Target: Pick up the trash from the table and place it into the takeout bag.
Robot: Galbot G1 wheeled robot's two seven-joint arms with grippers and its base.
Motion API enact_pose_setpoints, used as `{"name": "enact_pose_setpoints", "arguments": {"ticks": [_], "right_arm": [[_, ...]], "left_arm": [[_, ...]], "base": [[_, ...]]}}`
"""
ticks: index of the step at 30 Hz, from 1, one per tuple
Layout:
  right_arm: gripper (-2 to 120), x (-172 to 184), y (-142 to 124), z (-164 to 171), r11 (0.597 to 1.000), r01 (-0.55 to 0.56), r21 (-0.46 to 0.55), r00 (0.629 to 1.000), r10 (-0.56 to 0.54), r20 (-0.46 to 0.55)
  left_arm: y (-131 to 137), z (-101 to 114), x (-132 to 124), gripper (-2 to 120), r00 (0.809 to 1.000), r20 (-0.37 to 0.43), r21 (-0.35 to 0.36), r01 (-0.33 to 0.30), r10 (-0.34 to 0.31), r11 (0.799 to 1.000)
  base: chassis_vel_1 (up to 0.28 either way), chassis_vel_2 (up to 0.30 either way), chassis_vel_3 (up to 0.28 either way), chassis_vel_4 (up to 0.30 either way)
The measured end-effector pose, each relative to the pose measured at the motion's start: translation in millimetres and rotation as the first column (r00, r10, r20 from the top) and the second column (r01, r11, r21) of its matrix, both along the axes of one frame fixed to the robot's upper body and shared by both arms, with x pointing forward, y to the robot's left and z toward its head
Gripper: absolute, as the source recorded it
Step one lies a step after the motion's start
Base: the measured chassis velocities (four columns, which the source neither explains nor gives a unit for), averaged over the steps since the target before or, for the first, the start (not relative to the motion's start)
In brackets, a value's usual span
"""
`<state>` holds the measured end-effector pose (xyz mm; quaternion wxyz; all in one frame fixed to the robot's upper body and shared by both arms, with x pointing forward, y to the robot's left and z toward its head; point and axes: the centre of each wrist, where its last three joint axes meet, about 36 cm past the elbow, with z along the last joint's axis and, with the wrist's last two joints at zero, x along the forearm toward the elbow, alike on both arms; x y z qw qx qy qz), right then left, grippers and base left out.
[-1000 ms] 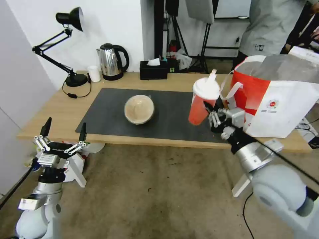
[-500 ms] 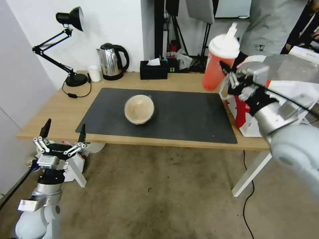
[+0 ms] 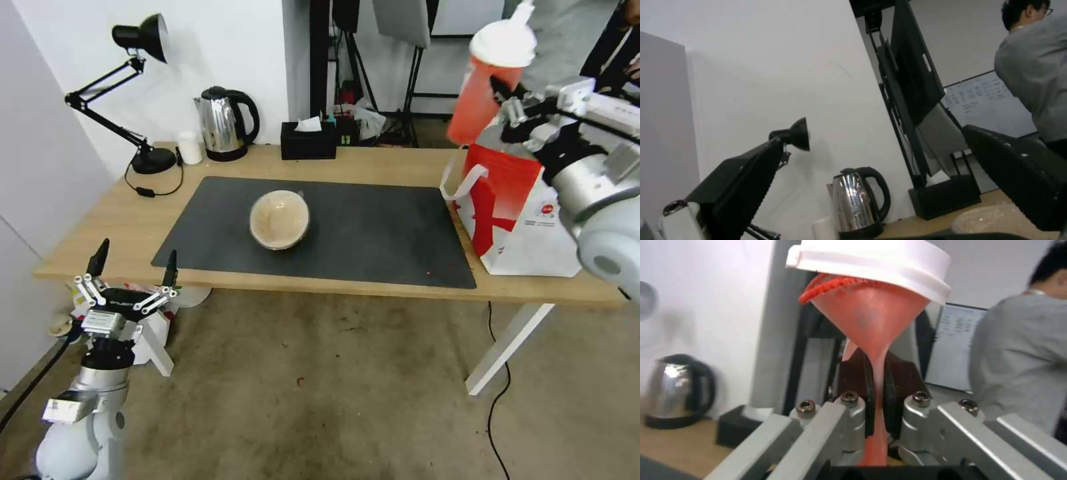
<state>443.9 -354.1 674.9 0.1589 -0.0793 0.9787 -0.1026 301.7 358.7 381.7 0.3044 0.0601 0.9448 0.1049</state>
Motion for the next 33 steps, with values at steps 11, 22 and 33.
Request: {"name": "enact_pose_setpoints", "arguments": {"ticks": [11, 22, 33], "right_arm": [[3, 20.4, -46.8, 16.8, 0.993, 0.122, 0.005, 0.992, -0.122, 0.024], [3, 36.0, -72.5, 8.9, 0.98, 0.197, 0.01, 0.98, -0.197, 0.01], [3, 38.1, -72.0, -2.2, 0.978, 0.208, 0.003, 0.978, -0.208, -0.004]], "left_arm": [[-1.3, -2.3, 0.8, 100, 1.0, -0.002, 0.001, 0.006, -0.006, 1.0], [1.1, -3.4, -1.8, 100, 1.0, -0.003, 0.008, 0.012, -0.012, 1.0], [1.9, -3.4, -2.5, 100, 1.0, -0.003, 0.009, 0.009, -0.009, 1.0]], "base": [[0.0, 0.0, 0.0, 0.0], [0.0, 0.0, 0.0, 0.0], [0.0, 0.0, 0.0, 0.0]]}}
